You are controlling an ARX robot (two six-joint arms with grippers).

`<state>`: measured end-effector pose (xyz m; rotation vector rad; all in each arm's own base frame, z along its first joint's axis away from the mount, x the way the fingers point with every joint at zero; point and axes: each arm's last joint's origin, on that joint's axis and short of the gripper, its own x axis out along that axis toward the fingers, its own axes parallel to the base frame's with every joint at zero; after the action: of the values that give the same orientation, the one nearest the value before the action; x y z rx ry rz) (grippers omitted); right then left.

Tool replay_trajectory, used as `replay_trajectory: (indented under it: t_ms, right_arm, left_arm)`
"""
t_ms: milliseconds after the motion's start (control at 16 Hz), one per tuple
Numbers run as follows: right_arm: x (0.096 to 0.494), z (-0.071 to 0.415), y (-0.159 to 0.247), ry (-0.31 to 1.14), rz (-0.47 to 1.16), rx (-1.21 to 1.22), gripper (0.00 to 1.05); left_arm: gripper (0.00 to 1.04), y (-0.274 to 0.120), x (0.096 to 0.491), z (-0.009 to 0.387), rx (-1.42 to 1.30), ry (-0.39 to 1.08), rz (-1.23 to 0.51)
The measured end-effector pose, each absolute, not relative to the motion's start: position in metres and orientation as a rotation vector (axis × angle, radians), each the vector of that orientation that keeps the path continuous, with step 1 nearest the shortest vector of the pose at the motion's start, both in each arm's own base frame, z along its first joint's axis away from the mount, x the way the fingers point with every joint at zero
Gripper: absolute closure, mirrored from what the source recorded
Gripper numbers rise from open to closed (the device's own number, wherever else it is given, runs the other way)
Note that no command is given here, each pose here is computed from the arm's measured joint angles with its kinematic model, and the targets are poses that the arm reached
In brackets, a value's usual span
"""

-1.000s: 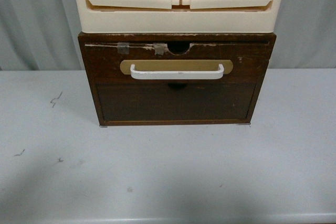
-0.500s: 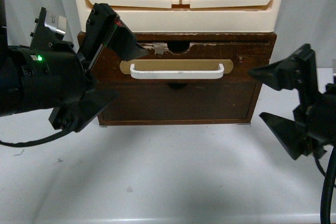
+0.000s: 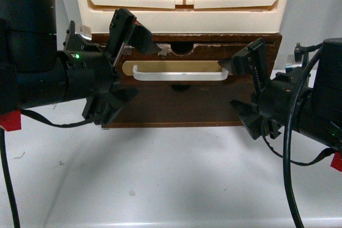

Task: Open drawer

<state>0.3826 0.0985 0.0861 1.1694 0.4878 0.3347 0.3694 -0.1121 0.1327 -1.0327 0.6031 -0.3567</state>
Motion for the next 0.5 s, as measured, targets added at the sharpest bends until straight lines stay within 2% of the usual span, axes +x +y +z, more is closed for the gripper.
replay_trajectory:
  t_ms: [125, 250, 375, 500]
  right_arm:
    - [0.389, 0.083, 0.102, 0.489, 0.326, 1.169, 0.06]
    - [0.394, 0.083, 0.103, 0.478, 0.321, 1.168, 0.15]
    - [0.400, 0.088, 0.107, 0.454, 0.339, 1.160, 0.42]
    - [0.401, 0.091, 0.110, 0.432, 0.358, 1.150, 0.63]
  left_arm:
    - [0.07, -0.113, 0.375, 0.131, -1.041, 0.604, -0.358]
    - [0.17, -0.112, 0.379, 0.127, -1.064, 0.613, -0.352]
    - [0.42, -0.111, 0.382, 0.123, -1.104, 0.606, -0.357]
    - [0.64, -0.108, 0.384, 0.122, -1.147, 0.599, -0.347]
